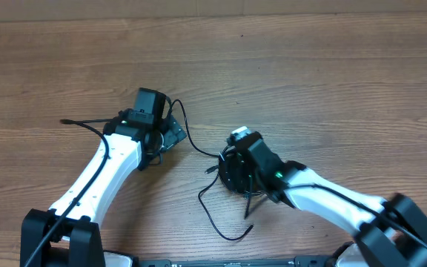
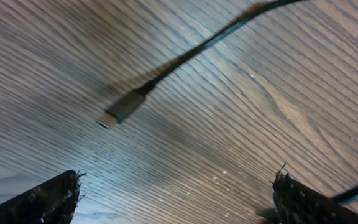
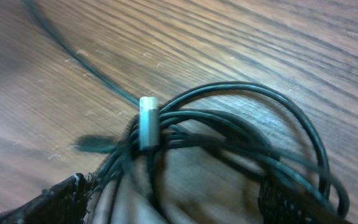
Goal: Untangle cables
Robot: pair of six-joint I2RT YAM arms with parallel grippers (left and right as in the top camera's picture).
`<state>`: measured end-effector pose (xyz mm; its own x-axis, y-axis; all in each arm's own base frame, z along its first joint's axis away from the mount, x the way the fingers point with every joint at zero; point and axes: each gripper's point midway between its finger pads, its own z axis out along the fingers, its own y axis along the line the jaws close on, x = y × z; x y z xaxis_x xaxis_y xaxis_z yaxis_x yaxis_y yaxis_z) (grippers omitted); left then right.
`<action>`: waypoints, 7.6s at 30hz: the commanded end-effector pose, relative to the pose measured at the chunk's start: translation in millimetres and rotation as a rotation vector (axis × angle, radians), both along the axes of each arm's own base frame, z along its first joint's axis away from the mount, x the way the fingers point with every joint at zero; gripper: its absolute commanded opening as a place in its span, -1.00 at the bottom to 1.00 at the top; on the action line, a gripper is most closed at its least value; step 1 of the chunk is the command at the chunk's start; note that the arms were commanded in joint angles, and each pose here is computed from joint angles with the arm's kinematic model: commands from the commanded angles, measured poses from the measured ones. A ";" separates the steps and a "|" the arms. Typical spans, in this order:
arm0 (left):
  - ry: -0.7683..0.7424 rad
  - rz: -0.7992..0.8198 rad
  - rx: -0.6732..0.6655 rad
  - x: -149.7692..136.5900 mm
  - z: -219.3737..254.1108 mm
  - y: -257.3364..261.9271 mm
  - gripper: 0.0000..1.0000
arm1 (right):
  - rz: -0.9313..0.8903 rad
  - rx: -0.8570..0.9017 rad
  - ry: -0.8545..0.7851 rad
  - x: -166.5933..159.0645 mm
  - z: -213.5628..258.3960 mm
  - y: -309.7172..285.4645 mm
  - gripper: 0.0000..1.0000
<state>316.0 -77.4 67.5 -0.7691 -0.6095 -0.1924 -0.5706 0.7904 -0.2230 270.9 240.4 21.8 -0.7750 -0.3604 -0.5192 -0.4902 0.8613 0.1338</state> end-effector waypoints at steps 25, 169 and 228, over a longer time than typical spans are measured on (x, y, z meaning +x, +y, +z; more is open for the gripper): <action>-0.026 -0.131 -0.082 -0.1 9.4 -15.1 0.99 | 0.185 0.264 0.104 0.9 149.6 103.2 -0.92; -0.126 -0.413 -0.753 -9.3 59.0 -68.8 0.99 | -0.174 0.540 0.138 31.8 236.3 45.8 -0.92; -0.177 -0.200 -0.665 9.4 117.0 -80.1 -0.91 | -0.676 0.194 0.380 -1.9 102.2 -30.9 1.00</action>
